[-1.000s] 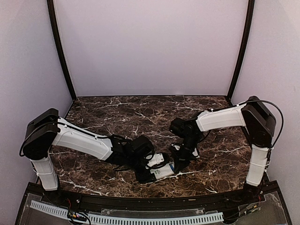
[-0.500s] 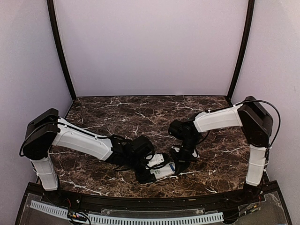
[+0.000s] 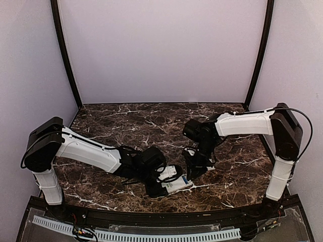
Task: Load the batteries into the remote control
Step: Press the battery in the battery compartment.
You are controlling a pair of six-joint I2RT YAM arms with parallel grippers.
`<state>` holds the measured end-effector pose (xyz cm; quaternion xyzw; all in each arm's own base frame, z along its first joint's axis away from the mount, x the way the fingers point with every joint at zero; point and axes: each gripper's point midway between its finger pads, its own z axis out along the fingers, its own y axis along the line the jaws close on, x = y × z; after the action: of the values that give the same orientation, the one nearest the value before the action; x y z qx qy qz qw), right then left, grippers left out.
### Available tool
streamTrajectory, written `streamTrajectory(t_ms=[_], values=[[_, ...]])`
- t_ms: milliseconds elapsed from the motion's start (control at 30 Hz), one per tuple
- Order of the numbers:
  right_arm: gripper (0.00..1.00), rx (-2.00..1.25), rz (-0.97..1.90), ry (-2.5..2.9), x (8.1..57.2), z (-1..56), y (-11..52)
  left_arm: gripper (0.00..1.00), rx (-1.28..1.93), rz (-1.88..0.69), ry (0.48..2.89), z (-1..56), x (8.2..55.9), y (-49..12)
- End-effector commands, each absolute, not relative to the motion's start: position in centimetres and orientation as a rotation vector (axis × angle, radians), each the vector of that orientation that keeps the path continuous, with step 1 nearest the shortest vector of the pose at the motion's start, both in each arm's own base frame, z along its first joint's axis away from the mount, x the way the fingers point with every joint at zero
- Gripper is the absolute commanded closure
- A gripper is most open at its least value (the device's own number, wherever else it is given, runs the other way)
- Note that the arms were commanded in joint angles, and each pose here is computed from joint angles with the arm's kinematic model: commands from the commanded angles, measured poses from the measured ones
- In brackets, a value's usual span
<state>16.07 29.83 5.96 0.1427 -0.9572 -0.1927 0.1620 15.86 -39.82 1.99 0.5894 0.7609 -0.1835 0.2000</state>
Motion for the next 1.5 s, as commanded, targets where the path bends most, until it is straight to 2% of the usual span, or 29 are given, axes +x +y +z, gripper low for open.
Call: streamTrajectory(t_ms=[0,233,467,833,1000,1333,1467], values=[[0.84,0.452,-0.589,-2.793,17.7,6.2,31.0,0.33,1.718,-0.425,2.243,-0.8,14.6,-36.7],[0.84,0.444,-0.589,-2.793,17.8,4.7,31.1,0.33,1.717,-0.421,2.254,-0.9,14.5,-36.5],[0.92,0.417,-0.586,-2.768,17.1,3.6,30.8,0.33,1.718,-0.423,2.251,-0.9,14.5,-36.6],[0.95,0.406,-0.582,-2.745,16.5,2.3,30.9,0.33,1.722,-0.42,2.259,-1.2,14.5,-36.5],[1.0,0.397,-0.555,-2.746,16.6,1.4,30.7,0.33,1.723,-0.417,2.257,-1.2,14.5,-36.5],[1.0,0.4,-0.533,-2.75,16.5,0.8,30.5,0.33,1.732,-0.419,2.252,-1.2,14.5,-36.6],[0.99,0.469,-0.565,-2.782,17.5,3.5,31.1,0.33,1.736,-0.416,2.243,-0.9,14.5,-36.7]])
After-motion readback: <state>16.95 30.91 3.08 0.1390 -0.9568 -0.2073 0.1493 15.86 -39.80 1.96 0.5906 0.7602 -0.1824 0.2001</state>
